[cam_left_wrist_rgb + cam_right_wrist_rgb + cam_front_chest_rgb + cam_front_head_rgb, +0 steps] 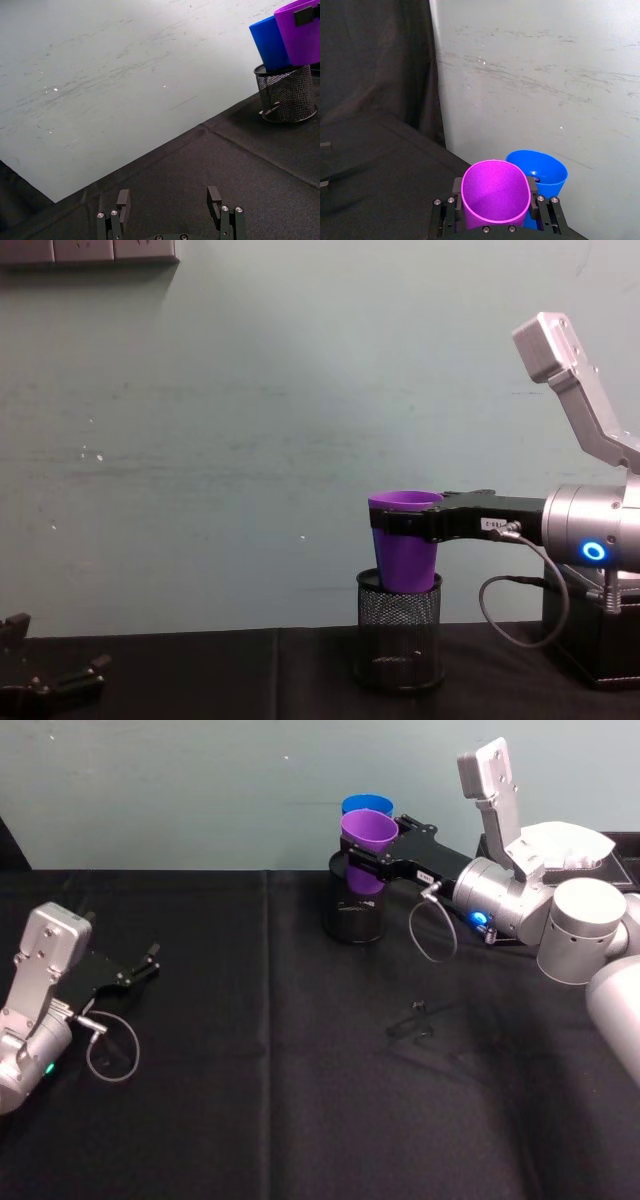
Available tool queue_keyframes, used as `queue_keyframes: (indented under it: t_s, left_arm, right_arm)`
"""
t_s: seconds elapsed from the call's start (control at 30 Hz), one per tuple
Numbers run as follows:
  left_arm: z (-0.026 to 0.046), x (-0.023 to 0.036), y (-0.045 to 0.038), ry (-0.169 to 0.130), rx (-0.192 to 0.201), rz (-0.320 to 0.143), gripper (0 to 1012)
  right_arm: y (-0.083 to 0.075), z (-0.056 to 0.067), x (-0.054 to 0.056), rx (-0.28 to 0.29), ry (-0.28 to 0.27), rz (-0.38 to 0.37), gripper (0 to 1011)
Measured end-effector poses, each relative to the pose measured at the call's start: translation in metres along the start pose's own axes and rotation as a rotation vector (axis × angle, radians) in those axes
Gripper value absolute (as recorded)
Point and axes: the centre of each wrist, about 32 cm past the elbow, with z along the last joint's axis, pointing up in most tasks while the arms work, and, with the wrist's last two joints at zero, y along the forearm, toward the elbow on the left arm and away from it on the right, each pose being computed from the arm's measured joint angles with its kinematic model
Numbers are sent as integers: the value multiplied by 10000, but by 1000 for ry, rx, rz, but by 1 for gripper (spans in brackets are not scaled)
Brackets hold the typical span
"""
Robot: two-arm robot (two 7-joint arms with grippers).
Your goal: Pick up one cup with a gripper and tap it against the other cup.
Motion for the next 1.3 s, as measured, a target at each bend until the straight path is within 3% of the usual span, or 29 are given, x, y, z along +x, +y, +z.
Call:
queue_keyframes:
  t_s: [1.3]
  left_arm:
    - [0,0,0,0,0,0,1005]
  right_arm:
    - [-3,-3,-3,0,0,-1,728]
